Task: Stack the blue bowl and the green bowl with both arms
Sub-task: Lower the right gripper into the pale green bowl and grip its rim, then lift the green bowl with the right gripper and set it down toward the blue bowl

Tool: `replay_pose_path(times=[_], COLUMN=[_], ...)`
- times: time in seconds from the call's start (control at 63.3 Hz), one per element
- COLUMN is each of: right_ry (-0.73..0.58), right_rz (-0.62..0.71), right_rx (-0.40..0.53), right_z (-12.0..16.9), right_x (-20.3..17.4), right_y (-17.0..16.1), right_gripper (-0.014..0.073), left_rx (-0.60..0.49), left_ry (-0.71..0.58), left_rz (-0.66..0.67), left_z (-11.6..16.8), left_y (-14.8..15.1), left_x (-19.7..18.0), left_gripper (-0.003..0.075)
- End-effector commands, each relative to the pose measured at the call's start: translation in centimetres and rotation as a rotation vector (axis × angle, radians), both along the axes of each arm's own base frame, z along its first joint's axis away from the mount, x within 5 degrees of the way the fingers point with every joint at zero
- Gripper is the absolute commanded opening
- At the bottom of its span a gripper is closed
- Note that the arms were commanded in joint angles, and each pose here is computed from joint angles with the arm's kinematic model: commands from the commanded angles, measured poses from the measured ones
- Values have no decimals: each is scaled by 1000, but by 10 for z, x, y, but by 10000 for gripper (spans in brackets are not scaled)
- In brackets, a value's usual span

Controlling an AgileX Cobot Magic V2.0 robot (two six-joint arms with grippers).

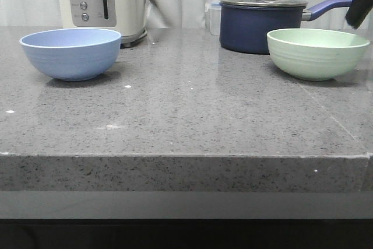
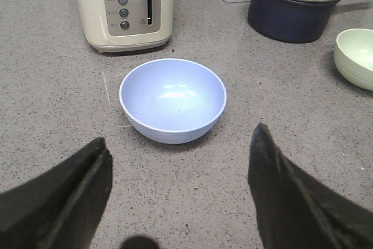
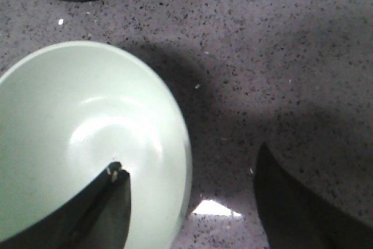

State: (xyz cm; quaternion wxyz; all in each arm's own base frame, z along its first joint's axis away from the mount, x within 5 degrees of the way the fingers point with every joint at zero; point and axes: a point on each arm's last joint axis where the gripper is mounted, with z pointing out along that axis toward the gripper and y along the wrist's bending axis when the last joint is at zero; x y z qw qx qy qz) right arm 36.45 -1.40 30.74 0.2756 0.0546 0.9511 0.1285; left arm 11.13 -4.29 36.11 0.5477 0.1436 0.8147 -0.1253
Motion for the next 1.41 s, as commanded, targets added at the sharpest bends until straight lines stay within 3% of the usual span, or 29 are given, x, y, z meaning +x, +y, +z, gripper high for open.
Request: replay_pose_path(times=[0.0,0.158,0.347,0.805,1.026,1.105,1.389], right_ry=[-83,-26,-13,-8,-71,-95,-139], right_rz=[13,53,57,78,167,242,396], right_rx=[9,40,41,37,-14,-57,-84], right_z=[17,1,-4,2,28,36,44], right_x=[6,19,21,16,2,1,6], right_y=[1,3,3,4,26,50,141], right_gripper=[469,449,230,-63,-59,-54,-54], left_rx=[-46,-46,-44,-36,-36,-36,-36], left_ry=[-91,-91,-84,-64,-64,-64,-64], left_rz=[-1,-1,-2,-6,-6,-6,-6], left_z=[17,17,16,14,14,14,14], left_y=[-1,-1,-1,-1,-1,-1,-1], left_x=[1,1,1,0,0,0,0], left_gripper=[491,491,491,491,491,491,491])
